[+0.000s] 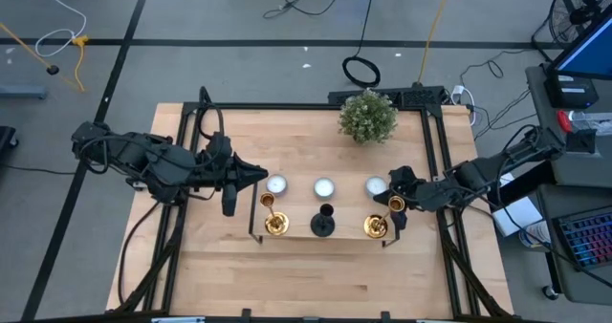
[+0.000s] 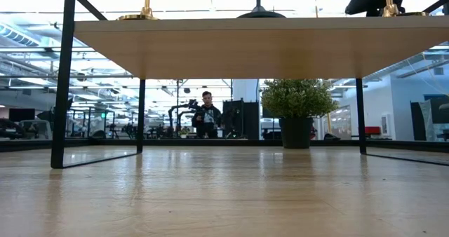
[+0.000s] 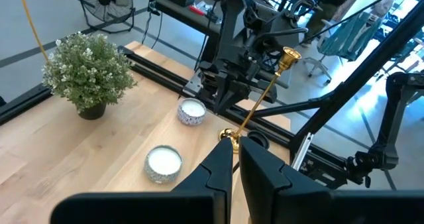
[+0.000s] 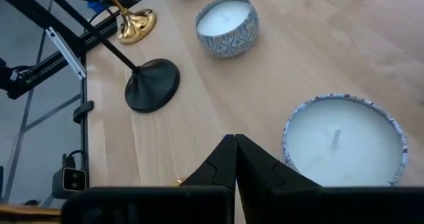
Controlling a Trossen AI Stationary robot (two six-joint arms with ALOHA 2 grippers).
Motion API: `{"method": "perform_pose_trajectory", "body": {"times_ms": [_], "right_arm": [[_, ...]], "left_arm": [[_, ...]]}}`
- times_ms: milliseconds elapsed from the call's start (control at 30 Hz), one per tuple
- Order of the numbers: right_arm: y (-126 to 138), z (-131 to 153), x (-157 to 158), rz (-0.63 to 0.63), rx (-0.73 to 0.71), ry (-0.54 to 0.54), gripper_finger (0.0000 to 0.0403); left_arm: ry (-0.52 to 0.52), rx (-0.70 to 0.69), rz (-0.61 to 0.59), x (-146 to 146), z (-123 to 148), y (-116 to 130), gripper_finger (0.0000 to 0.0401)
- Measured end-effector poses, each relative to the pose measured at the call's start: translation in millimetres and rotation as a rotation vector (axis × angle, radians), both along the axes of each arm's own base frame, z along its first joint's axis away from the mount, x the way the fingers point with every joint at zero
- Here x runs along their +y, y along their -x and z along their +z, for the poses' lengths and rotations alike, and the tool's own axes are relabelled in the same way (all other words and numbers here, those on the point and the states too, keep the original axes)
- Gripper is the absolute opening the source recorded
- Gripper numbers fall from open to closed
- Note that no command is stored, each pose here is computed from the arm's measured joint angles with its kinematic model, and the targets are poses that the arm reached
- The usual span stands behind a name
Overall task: Pick & Place candle stick holders
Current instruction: Put the golden candle holder onto shelf
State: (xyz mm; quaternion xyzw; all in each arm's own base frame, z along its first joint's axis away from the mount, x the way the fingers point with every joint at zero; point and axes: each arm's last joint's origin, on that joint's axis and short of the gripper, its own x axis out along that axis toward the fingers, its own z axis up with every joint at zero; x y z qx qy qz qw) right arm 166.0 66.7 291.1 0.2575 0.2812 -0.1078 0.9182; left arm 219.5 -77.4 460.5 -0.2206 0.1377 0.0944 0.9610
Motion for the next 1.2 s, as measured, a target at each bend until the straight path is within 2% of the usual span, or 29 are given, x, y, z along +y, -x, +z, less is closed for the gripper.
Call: {"method": "perform_pose_trajectory", "body": {"times_ms": [533,1200], "right_arm": [[1.2,-1.6,4.1,0.108,0.05,-0.104,0.0],[0.1,0.4,7.8,0.176,0.05,-0.192,0.0]], "left_arm": [[-0.001,0.001,0.0,0.0,-0.1,0.0,0.003],[-0.002,0.005,-0.001,-0.1,-0.5,0.0,0.003]]}}
